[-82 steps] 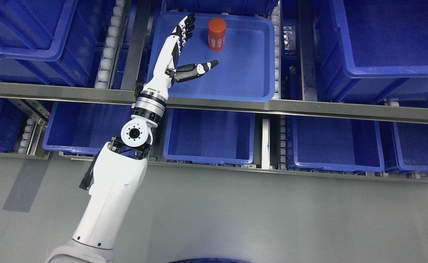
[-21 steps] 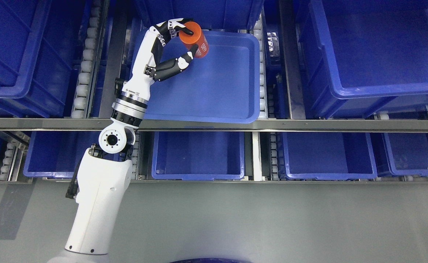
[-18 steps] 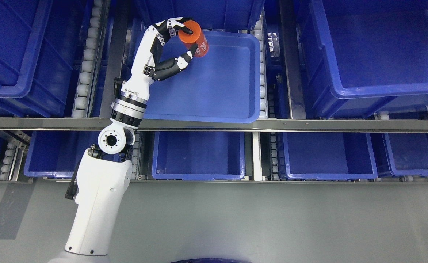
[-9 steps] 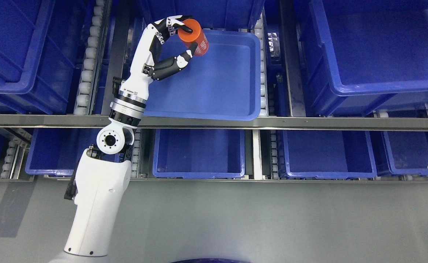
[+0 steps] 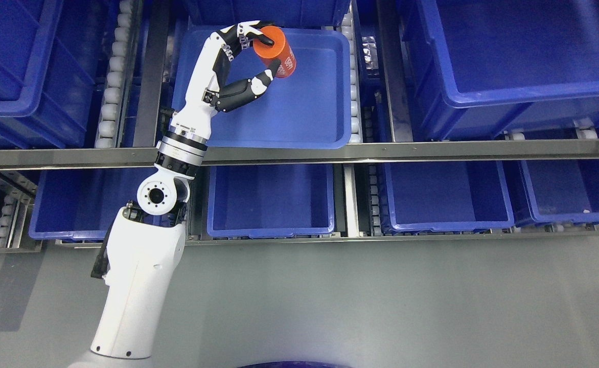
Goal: Grab orange capacitor from left shelf to right desk
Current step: 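Lift the orange capacitor up out of the blue bin, then carry the held capacitor with the left hand while turning toward the steel table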
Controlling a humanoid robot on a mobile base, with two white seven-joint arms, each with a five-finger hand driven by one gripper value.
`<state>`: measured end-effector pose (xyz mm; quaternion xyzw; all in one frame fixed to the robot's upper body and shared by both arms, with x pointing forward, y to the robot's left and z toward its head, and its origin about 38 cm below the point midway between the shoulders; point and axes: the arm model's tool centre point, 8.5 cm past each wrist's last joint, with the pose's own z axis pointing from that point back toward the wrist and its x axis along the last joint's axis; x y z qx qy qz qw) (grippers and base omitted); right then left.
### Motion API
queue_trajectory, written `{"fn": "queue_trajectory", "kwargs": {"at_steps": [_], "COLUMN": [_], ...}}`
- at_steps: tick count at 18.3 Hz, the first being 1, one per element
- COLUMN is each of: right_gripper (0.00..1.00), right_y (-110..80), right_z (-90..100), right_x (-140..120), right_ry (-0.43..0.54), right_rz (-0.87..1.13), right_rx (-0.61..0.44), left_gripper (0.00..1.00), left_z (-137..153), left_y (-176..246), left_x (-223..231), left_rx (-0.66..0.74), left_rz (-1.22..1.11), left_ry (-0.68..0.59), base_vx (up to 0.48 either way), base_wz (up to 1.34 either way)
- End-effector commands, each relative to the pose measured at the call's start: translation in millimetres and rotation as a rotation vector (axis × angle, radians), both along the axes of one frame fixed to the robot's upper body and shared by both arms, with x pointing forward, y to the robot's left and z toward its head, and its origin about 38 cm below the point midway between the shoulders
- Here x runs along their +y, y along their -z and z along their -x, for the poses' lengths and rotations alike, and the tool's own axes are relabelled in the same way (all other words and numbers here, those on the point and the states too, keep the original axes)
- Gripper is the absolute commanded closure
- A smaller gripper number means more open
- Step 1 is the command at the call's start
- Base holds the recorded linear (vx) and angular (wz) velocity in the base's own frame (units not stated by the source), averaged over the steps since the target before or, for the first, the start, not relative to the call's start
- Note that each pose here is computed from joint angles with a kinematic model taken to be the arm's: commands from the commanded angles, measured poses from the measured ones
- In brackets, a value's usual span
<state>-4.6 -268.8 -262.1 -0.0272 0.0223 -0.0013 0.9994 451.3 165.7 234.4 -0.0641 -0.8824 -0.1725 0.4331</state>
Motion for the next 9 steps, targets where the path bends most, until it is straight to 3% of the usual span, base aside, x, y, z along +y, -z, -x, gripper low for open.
{"fn": "queue_trajectory", "kwargs": {"at_steps": [1,9], "right_gripper": [0.0,0.0], "right_y": [-0.5,-0.5], "right_z": [-11.8,-11.8], "right_x": [-11.4,-11.4], "right_ry": [0.007,0.007], "right_rz": [0.018,0.018], "right_rx": [-0.035,-0.035], "left_gripper": [0.99,0.99], "left_z": [0.1,-1.2], "left_y": [-4.5,-11.4], "left_x": [2.5,-5.7], "left_rx": [-0.012,-0.028], "left_rz": [0.001,-0.008], "left_ry": [0.01,0.031], "base_vx": [-0.073,-0.019], "base_wz": [-0.22,-0.31]}}
